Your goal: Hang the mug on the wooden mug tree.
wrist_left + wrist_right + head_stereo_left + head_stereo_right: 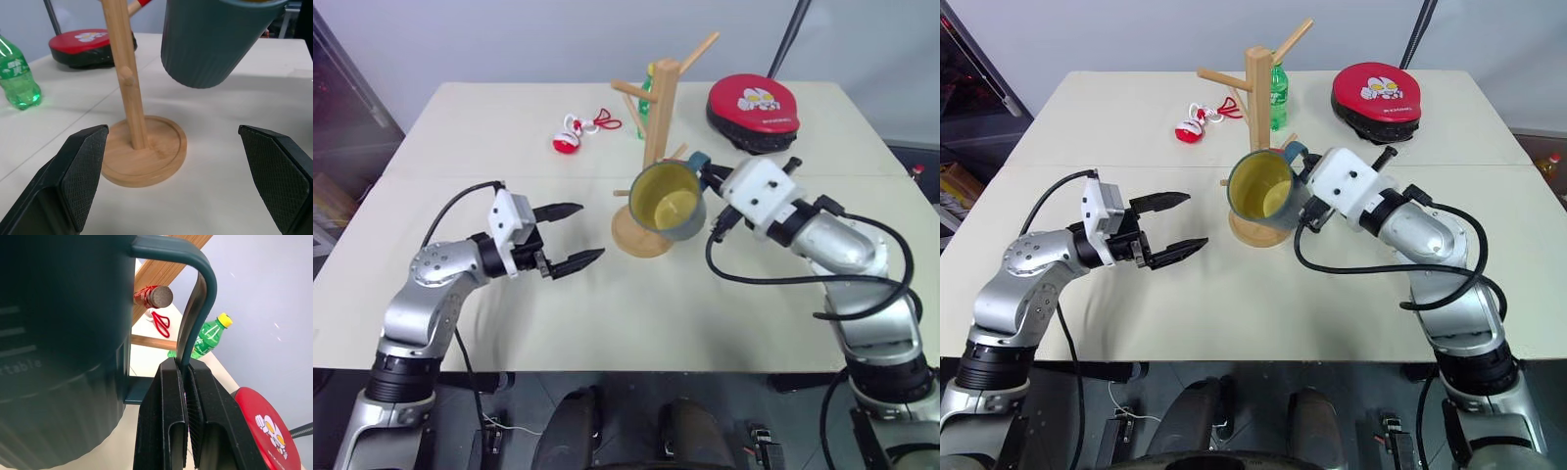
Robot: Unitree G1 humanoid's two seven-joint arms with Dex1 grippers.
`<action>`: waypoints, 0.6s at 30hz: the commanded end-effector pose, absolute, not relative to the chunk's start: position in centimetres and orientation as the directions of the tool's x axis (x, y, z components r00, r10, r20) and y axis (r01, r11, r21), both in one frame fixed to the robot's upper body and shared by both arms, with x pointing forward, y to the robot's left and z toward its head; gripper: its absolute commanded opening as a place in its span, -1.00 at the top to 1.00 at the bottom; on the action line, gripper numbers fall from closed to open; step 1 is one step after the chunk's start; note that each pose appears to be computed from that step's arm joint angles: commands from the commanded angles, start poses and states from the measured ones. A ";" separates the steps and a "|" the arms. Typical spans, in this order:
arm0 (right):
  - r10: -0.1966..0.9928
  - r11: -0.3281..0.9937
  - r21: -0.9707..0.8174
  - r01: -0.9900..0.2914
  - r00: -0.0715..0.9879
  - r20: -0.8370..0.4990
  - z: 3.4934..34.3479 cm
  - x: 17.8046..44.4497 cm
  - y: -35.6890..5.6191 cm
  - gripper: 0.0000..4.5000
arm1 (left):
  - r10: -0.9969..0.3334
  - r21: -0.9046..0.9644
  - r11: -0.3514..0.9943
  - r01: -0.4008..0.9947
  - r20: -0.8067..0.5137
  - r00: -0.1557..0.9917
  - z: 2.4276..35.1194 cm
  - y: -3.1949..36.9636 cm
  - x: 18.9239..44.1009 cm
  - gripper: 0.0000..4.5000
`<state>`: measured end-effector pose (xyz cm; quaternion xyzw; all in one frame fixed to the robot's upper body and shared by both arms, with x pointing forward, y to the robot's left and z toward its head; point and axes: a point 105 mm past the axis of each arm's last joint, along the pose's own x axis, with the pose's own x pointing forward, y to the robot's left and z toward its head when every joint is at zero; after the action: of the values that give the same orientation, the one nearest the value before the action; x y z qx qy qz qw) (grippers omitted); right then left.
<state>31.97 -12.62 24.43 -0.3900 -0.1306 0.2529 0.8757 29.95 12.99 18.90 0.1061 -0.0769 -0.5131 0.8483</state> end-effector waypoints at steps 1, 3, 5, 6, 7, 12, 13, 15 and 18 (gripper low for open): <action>0.560 0.545 -0.773 -0.326 0.827 0.046 25.6 32.2 -12.2 0.99 | -0.894 0.310 0.441 0.842 0.065 0.443 21.1 12.9 29.5 -1.00; 0.567 0.541 -0.772 -0.334 0.823 0.041 25.7 32.4 -11.9 0.99 | -0.894 0.311 0.441 0.842 0.068 0.443 21.2 12.9 29.4 -1.00; 0.569 0.539 -0.772 -0.336 0.822 0.040 25.7 32.6 -11.7 0.99 | -0.894 0.311 0.441 0.842 0.068 0.443 21.3 12.9 29.3 -1.00; 0.569 0.537 -0.773 -0.338 0.822 0.036 25.8 32.8 -11.6 0.99 | -0.894 0.311 0.441 0.842 0.068 0.443 21.3 12.9 29.2 -1.00; 0.568 0.534 -0.773 -0.341 0.822 0.030 25.7 32.9 -11.6 0.99 | -0.894 0.311 0.441 0.842 0.069 0.443 21.4 12.9 29.2 -1.00; 0.561 0.525 -0.774 -0.354 0.827 0.002 25.3 33.5 -11.5 0.99 | -0.894 0.310 0.442 0.842 0.071 0.443 21.5 12.8 29.0 -1.00; 0.561 0.526 -0.771 -0.359 0.828 -0.002 25.3 33.6 -11.4 0.99 | -0.894 0.310 0.442 0.842 0.073 0.442 21.6 12.8 29.0 -1.00; 0.562 0.527 -0.768 -0.364 0.827 -0.006 25.2 33.6 -11.4 0.99 | -0.894 0.310 0.442 0.842 0.075 0.442 21.7 12.8 29.0 -1.00; 0.563 0.527 -0.768 -0.363 0.827 -0.004 25.2 33.7 -11.3 0.86 | -0.894 0.309 0.443 0.842 0.077 0.442 21.7 12.7 28.9 -1.00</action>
<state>33.99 -11.70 23.56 -0.4014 -0.0920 0.2748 0.8689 29.27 12.44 20.37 0.1016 -0.0931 -0.5210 0.8423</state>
